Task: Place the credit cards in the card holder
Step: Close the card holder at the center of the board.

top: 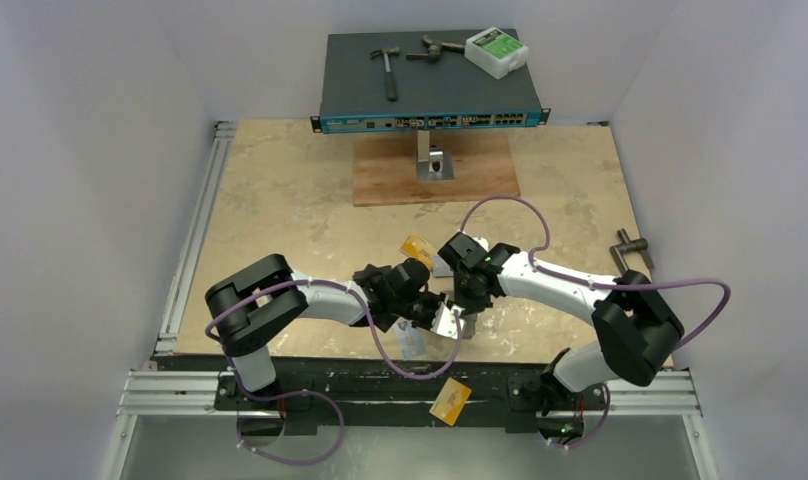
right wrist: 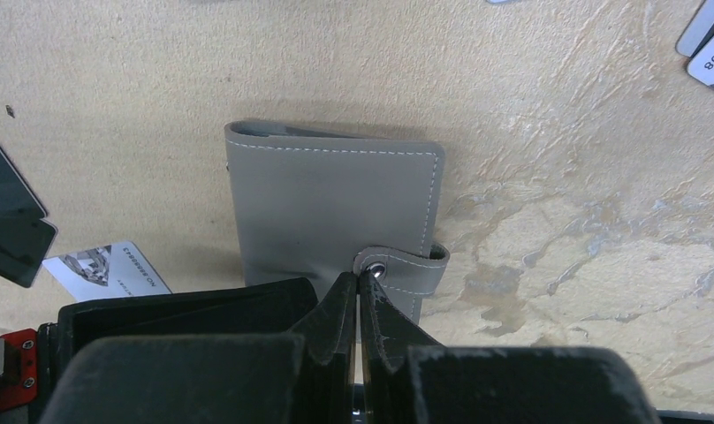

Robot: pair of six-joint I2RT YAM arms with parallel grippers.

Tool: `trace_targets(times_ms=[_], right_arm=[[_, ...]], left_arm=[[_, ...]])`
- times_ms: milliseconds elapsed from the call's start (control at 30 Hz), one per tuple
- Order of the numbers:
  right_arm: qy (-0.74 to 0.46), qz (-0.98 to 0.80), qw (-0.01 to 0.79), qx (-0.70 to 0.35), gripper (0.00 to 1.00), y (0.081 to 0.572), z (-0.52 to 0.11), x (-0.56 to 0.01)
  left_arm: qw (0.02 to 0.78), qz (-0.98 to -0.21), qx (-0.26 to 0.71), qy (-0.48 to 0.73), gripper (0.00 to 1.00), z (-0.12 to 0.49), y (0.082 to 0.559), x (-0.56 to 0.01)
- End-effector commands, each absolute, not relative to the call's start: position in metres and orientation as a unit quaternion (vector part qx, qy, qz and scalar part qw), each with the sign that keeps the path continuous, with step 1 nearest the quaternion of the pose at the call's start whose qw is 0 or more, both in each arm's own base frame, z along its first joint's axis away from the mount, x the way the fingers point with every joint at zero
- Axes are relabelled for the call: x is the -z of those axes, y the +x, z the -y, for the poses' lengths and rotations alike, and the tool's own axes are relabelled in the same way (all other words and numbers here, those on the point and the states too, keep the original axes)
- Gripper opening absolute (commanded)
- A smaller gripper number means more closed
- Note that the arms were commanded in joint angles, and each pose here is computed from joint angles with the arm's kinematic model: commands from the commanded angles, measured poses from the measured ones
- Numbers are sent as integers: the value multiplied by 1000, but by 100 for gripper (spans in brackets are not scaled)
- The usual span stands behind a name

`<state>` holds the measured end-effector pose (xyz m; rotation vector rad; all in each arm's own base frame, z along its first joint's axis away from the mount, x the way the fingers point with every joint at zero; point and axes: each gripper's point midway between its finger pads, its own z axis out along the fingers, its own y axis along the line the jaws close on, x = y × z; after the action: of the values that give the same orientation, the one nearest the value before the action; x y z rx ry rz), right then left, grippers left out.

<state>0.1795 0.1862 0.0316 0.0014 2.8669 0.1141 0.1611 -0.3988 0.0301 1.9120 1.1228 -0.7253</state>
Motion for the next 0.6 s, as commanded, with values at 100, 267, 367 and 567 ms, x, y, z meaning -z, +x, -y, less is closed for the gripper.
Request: trace_targets(times_ms=[100, 267, 367, 567], right_arm=[[-4, -992, 126, -31, 0, 175, -184, -22], [-6, -992, 120, -26, 0, 174, -184, -17], [-8, -993, 114, -23, 0, 174, -184, -14], [-2, -995, 100, -29, 0, 167, -184, -7]], left_arm=[[321, -463, 289, 774, 21, 372, 138, 2], [322, -463, 289, 774, 21, 371, 138, 2], [321, -463, 290, 774, 21, 371, 138, 2], [321, -462, 290, 774, 21, 371, 138, 2]])
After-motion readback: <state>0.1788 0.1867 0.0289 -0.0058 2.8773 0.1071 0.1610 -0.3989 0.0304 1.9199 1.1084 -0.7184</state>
